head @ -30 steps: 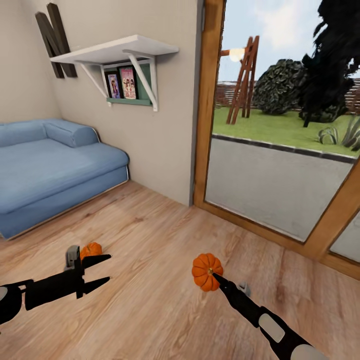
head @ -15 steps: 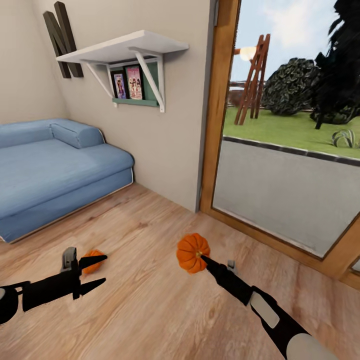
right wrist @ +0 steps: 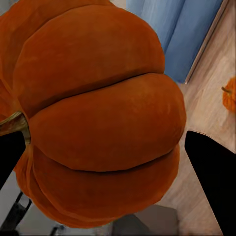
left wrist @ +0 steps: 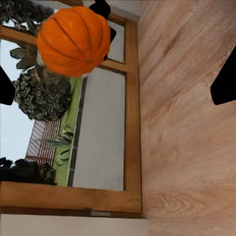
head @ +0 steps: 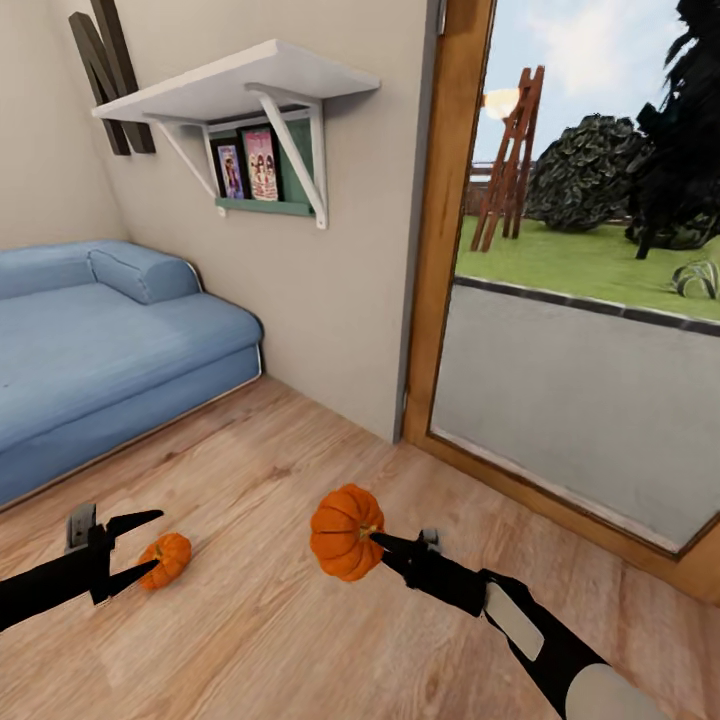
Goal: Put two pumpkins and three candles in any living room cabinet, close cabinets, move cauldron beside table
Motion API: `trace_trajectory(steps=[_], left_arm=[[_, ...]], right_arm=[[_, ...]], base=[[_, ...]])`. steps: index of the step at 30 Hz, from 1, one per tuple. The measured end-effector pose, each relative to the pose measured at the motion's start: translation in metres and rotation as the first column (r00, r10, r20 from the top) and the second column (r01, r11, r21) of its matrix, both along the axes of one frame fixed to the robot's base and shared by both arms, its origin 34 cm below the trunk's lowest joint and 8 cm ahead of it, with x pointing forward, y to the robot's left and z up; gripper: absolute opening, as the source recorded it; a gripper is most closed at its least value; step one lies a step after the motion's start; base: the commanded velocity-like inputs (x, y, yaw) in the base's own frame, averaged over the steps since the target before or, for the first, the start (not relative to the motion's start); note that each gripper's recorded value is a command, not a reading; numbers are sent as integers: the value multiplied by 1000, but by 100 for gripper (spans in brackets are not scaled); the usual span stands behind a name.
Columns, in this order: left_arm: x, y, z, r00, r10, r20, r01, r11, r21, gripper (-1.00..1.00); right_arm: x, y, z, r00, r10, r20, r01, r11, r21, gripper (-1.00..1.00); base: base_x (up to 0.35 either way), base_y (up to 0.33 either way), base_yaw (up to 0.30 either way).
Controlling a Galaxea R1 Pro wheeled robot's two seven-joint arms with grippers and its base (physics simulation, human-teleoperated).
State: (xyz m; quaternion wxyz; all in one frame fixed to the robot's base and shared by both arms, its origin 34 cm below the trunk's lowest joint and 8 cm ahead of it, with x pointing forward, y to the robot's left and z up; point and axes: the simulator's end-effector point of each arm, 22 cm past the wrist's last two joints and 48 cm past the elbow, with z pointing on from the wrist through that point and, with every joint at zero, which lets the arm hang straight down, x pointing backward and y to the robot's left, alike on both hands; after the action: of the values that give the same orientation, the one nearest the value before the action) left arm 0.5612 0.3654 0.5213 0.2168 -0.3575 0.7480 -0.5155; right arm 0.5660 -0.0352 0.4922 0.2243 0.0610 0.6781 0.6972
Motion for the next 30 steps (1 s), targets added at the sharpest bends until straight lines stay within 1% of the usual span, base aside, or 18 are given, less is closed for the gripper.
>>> trace_trajectory(steps=[3,4,7,8,11,13,15,17,22,30], left_arm=[[-2,9,-8,1000,7,-17,-6,999,40,100],[-3,11,-11,1000,11,-24,-10,999,44,100],[-5,22,-26,997,40,-60,-37,998,48,100],[-8,28,-35,995,54,-82,-49,997,58,100],[-13,38,-50,991,73,-116,-63,994,88,100],[-12,45,-50,989,92,-115,-82,992,93,100],[-11,50,-47,988,107,-108,-97,991,92,100],[-10,51,-46,988,111,-105,-102,991,90,100],[-10,51,-46,988,113,-103,-104,991,88,100],[-10,51,-46,988,113,-103,-104,991,87,100]], right_arm=[[-4,5,-10,1000,11,-6,-11,999,-39,-100],[-4,6,-11,1000,11,-7,-11,999,-43,-100],[-3,5,-12,1000,7,-7,-7,999,-48,-100],[-3,5,-12,1000,4,-7,-4,999,-48,-100],[-2,5,-11,1000,2,-7,-2,999,-47,-100],[-2,5,-14,1000,1,-9,-1,998,-61,-100],[0,4,-20,1000,-8,-17,6,996,-91,-100],[1,4,-23,1000,-14,-22,12,994,-108,-100],[4,3,-23,1000,-31,-7,30,993,-116,-100],[4,5,-25,999,-31,-10,30,993,-117,-100]], base=[[328,-13,0],[302,-70,0],[203,-90,0],[77,-39,0],[30,-15,69],[7,-3,169],[2,-1,175],[1,0,67],[0,0,16],[0,-7,18]])
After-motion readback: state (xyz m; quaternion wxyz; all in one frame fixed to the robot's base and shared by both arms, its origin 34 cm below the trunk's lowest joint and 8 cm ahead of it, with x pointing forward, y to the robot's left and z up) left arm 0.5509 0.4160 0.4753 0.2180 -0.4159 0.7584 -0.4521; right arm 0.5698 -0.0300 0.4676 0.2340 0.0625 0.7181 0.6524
